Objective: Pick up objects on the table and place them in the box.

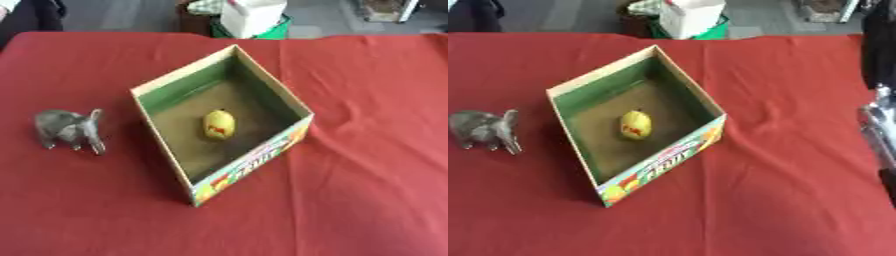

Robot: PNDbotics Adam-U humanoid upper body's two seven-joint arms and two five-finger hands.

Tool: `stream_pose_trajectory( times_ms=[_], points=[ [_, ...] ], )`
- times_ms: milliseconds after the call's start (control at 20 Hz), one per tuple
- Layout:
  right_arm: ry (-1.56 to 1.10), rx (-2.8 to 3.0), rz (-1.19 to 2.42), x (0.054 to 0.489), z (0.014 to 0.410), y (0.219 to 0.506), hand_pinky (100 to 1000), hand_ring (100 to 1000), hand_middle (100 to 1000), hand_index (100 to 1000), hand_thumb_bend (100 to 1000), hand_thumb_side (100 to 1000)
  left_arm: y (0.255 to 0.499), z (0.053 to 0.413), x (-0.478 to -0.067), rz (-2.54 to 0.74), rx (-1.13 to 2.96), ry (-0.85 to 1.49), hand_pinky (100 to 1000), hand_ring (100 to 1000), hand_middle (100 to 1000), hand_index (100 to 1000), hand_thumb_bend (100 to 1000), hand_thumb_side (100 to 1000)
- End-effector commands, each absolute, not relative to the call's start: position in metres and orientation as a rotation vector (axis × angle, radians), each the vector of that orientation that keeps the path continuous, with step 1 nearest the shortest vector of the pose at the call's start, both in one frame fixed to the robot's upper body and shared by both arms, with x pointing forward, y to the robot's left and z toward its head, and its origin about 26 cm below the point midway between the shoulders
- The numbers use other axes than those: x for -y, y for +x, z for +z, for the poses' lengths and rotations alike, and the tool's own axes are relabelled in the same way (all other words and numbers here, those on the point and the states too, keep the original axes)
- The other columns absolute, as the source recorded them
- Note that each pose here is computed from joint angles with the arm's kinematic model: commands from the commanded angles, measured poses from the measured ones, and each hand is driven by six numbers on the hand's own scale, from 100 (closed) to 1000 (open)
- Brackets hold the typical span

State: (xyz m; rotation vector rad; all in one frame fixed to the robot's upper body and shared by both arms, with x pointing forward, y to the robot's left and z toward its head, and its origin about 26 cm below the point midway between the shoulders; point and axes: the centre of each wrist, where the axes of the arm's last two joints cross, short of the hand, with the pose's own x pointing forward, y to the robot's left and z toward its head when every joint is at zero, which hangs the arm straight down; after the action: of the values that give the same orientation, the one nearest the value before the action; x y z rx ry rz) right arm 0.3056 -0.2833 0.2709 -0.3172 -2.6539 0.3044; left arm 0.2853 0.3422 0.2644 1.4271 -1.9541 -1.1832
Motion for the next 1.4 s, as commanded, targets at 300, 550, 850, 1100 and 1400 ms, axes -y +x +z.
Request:
stream_pose_trajectory(
  times_ms=[300, 550, 850, 1100, 1400],
  points=[
    [-0.35, 2.687, 0.337, 0.286, 0.28, 0.301, 777, 804, 781, 900, 100, 922, 0.281, 0.293, -0.339, -1.513, 1.738, 1.498, 778, 824, 811, 901, 410, 1000],
    [-0.346, 2.679, 0.346, 0.286, 0.279, 0.301, 778, 798, 778, 898, 100, 920, 0.282, 0.3, -0.336, -1.681, 1.601, 1.451, 785, 833, 816, 909, 435, 1000],
    [-0.339, 2.67, 0.351, 0.285, 0.278, 0.301, 779, 794, 776, 896, 100, 918, 0.283, 0.304, -0.331, -1.795, 1.524, 1.388, 790, 839, 822, 924, 419, 1000],
    [-0.332, 2.664, 0.353, 0.283, 0.278, 0.301, 779, 793, 774, 894, 100, 917, 0.284, 0.301, -0.328, -1.842, 1.47, 1.305, 802, 852, 836, 943, 427, 1000],
    [-0.325, 2.646, 0.359, 0.28, 0.278, 0.302, 781, 792, 770, 892, 100, 914, 0.285, 0.304, -0.323, -1.898, 1.364, 1.248, 847, 905, 881, 986, 392, 837]
  ],
)
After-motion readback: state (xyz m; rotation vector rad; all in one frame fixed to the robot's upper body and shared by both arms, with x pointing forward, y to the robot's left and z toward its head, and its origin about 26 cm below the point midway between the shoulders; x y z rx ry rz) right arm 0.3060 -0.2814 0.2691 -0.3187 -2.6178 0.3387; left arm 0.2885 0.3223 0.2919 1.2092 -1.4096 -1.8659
